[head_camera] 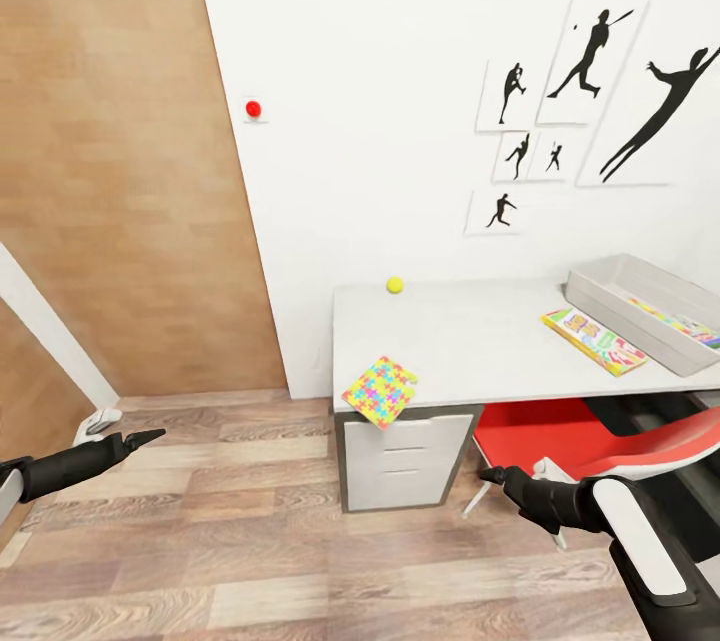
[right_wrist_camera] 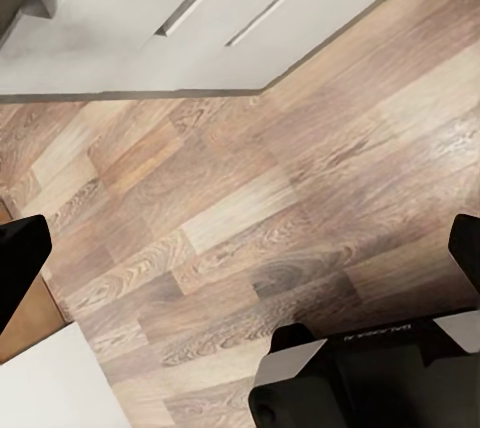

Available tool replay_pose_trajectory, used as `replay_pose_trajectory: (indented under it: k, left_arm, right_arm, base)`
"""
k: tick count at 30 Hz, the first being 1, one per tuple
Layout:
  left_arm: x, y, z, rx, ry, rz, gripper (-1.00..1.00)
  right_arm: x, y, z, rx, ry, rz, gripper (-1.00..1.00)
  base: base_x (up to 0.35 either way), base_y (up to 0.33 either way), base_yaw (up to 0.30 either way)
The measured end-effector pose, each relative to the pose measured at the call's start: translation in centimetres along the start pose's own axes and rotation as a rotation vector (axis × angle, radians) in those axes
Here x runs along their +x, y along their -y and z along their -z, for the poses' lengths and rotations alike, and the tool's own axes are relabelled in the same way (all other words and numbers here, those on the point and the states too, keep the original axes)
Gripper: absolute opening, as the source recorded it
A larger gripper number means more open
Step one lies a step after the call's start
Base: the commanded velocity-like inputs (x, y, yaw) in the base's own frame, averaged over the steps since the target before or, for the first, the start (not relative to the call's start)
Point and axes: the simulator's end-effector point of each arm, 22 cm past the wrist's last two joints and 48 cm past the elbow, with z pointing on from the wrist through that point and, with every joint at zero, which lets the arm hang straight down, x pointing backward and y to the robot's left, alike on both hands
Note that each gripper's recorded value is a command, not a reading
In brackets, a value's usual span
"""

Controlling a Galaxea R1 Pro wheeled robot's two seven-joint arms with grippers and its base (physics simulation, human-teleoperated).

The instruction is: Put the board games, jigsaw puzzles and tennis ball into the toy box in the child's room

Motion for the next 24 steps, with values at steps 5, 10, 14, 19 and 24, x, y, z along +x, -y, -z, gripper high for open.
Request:
replay_pose_trajectory:
  k: [5, 10, 14, 19, 24]
  left_arm:
    - [-0.1, 0.0, 0.0, 0.0, 0.001, -0.001, 1.0]
    - [0.0, 0.0, 0.0, 0.0, 0.0, -0.001, 1.0]
    - [0.0, 0.0, 0.0, -0.001, 0.0, -0.002, 1.0]
    - [0.0, 0.0, 0.0, -0.001, 0.0, -0.002, 1.0]
    - [0.0, 0.0, 0.0, -0.002, -0.001, -0.002, 1.0]
  right_arm:
    - [0.0, -0.1, 0.1, -0.002, 0.001, 0.001, 1.0]
    - [0.0, -0.2, 0.1, -0.004, 0.001, 0.001, 1.0]
    - [-0.1, -0.2, 0.2, -0.005, 0.003, 0.002, 1.0]
    - [1.1, 0.7, 0.3, 0.003, -0.007, 0.003, 1.0]
    - [1.2, -0.8, 2.3, -0.031, 0.032, 0.062, 1.0]
  base:
    - [0.0, 0.0, 0.014]
    - [0.0, 0.0, 0.0]
    - [0.0, 0.0, 0.0]
    - [0.0, 0.0, 0.0]
    - [0.0, 0.0, 0.0]
